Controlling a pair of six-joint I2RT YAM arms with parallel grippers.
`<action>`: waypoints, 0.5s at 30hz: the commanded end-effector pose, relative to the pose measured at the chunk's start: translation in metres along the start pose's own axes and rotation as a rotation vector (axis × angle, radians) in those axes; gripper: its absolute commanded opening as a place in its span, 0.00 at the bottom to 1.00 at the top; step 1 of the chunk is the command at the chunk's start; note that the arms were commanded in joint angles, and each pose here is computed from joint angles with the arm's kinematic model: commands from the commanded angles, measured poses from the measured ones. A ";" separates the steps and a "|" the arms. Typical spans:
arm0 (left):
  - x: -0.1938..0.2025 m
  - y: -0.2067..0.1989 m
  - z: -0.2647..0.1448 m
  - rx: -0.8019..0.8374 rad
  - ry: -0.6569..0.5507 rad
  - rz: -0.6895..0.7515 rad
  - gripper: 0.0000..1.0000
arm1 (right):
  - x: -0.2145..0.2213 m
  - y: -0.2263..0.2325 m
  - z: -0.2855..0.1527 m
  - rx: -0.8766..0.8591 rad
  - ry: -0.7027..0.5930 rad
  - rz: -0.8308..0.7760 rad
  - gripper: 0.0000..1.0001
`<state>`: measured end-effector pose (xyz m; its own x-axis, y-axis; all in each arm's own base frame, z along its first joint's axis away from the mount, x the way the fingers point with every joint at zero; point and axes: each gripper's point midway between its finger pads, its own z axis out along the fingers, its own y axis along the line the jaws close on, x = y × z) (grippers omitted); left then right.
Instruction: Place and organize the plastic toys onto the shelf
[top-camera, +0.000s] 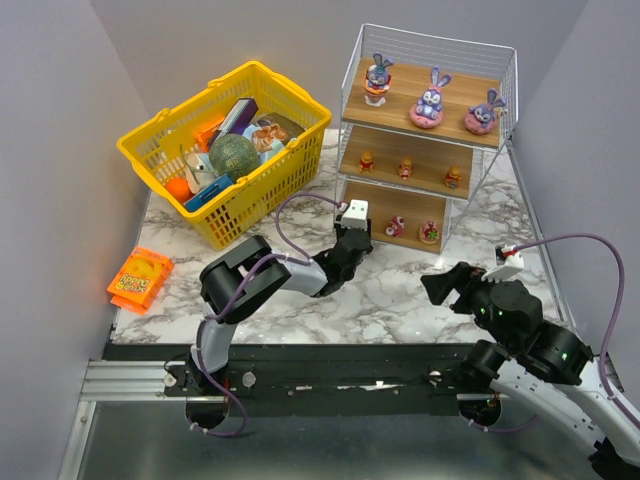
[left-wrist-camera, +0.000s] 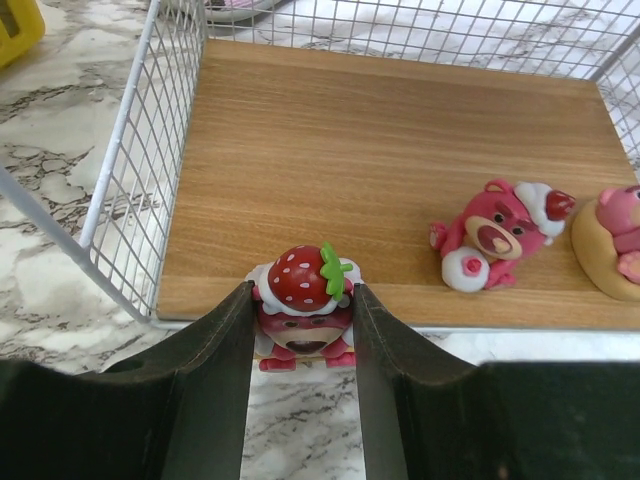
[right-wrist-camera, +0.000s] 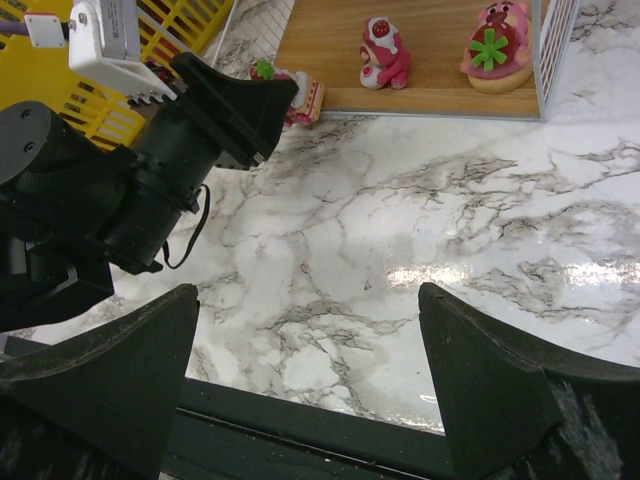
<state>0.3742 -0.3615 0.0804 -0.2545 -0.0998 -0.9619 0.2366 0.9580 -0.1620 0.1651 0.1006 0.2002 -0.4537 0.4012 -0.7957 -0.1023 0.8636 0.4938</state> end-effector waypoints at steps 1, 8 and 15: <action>-0.009 0.004 0.016 -0.023 -0.043 -0.015 0.00 | 0.005 -0.003 0.000 0.003 0.010 -0.003 0.96; -0.002 0.014 0.032 -0.042 -0.031 0.020 0.00 | 0.007 -0.005 0.002 0.004 0.006 0.001 0.96; -0.004 0.008 0.039 -0.036 -0.010 0.060 0.10 | 0.008 -0.006 0.002 0.007 0.001 0.010 0.96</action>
<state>0.4067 -0.3615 0.0783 -0.2281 -0.0840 -0.9700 0.2183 0.9665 -0.1351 0.1650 0.1005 0.1911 -0.4626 0.3930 -0.7947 -0.0964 0.8688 0.4857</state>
